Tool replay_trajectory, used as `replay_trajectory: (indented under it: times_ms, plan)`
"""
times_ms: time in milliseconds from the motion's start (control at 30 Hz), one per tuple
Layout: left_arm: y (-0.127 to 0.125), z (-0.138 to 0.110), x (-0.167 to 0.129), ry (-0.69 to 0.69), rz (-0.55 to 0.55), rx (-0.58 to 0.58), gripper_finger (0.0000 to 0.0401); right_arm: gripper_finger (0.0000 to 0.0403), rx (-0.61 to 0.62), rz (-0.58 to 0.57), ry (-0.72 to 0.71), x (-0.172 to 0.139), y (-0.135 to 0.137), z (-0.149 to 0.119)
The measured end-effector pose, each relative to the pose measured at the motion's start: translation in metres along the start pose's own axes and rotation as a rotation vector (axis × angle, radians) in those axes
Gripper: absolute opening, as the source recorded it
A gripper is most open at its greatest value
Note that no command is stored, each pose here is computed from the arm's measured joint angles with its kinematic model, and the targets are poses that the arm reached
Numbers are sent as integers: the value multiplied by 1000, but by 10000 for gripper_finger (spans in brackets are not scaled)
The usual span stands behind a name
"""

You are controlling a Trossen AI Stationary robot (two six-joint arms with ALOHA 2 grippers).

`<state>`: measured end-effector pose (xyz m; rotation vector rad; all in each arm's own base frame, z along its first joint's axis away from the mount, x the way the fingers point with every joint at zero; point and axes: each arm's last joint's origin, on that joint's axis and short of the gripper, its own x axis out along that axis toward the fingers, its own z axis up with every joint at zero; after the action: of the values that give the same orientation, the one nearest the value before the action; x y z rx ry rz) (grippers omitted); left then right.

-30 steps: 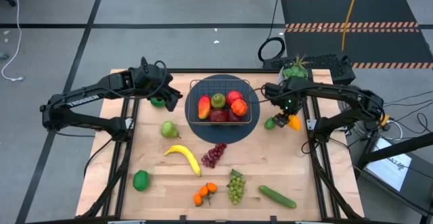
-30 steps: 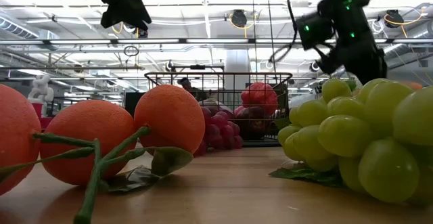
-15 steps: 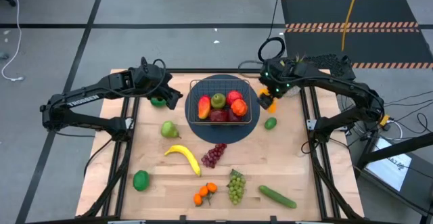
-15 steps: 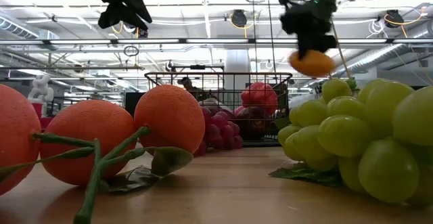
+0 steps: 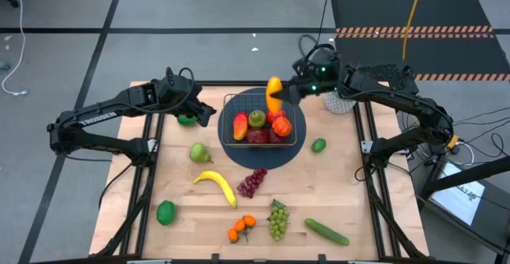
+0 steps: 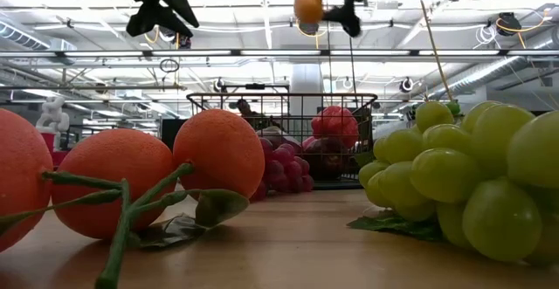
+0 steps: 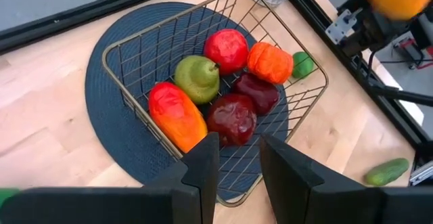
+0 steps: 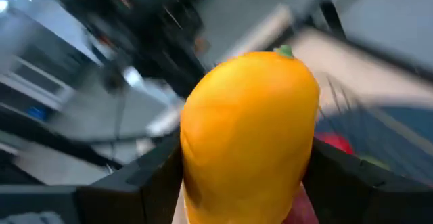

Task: Build produce basket
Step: Put the yellow mango into the wire basket

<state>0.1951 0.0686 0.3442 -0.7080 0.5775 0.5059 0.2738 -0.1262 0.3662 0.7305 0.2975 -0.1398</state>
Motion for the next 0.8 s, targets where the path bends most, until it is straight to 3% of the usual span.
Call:
replay_trajectory:
  times_ms: [167,333,800]
  plan:
    - [-2,-1,0,6,-11,-28,106,254,-86,138,-230,-5,13,24]
    - [-5,-3,0,13,-25,-30,106,254,-207,205,-389,-13,20,39]
    - [-7,-2,0,4,-58,81,106,254,-642,148,-460,-13,26,39]
